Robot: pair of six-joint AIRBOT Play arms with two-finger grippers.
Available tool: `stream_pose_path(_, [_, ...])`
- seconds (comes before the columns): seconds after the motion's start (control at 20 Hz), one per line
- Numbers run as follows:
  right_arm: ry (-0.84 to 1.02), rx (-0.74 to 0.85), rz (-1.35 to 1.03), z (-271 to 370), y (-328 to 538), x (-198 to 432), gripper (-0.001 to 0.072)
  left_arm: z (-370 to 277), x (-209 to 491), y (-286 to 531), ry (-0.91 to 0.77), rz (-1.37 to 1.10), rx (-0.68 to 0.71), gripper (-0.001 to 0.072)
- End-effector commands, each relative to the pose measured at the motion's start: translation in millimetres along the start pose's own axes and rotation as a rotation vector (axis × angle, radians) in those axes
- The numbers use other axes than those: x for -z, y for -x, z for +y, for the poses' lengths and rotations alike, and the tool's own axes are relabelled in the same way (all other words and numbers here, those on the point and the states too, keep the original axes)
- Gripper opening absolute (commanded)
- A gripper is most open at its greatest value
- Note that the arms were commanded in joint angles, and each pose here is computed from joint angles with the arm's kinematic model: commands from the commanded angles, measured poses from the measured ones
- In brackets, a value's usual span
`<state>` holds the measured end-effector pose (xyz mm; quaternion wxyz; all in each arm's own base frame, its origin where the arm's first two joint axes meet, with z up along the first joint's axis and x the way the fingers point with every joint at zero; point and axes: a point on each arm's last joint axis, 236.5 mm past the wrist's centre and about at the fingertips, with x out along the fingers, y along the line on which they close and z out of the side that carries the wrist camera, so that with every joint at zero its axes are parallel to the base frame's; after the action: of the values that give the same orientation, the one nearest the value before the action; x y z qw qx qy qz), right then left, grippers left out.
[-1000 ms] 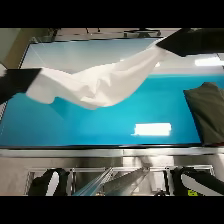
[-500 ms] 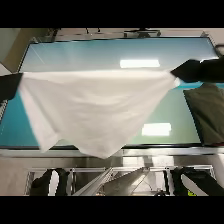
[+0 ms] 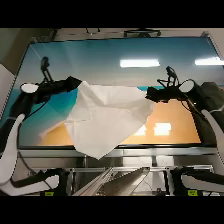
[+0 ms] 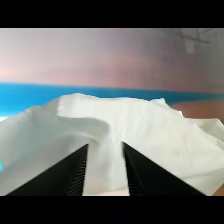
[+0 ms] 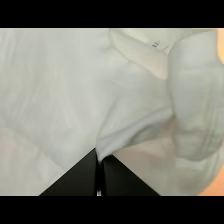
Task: Fold the shirts.
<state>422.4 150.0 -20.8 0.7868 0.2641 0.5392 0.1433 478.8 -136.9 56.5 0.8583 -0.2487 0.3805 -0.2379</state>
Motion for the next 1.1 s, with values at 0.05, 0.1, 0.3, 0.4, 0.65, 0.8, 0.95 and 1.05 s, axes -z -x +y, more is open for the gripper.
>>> stream_pose_path(0.05, [-0.023, -0.011, 0.03, -28, -40, 0, 0.0337, 8, -13, -40, -0.005, 0.127, 0.092, 0.029])
stream_pose_path(0.1, [-0.012, -0.02, 0.038, -30, -33, -3, 0.0449, 7, -18, -30, 0.028, 0.146, 0.113, 0.0289])
stream_pose_path(0.3, [0.058, -0.066, 0.059, -46, 13, -29, 0.0461, 16, 10, 16, 0.256, 0.326, 0.181, 0.0289])
stream_pose_path(0.4, [0.079, -0.078, 0.062, -62, 34, -37, 0.0462, 12, 54, 33, 0.336, 0.452, 0.201, 0.0288])
stream_pose_path(0.65, [0.081, -0.099, 0.115, -83, 53, -26, 0.0462, -15, 172, 67, 0.413, 0.524, 0.13, 0.0287])
stream_pose_path(0.8, [0.105, -0.103, 0.124, -78, 50, -24, 0.0462, -24, 246, 79, 0.443, 0.454, 0.03, 0.0289])
stream_pose_path(0.95, [0.122, -0.108, 0.135, -70, 46, -21, 0.0462, -26, 295, 89, 0.489, 0.374, -0.018, 0.0295])
stream_pose_path(1.05, [0.128, -0.112, 0.137, -66, 44, -20, 0.0462, -29, 307, 95, 0.492, 0.322, -0.009, 0.0297])
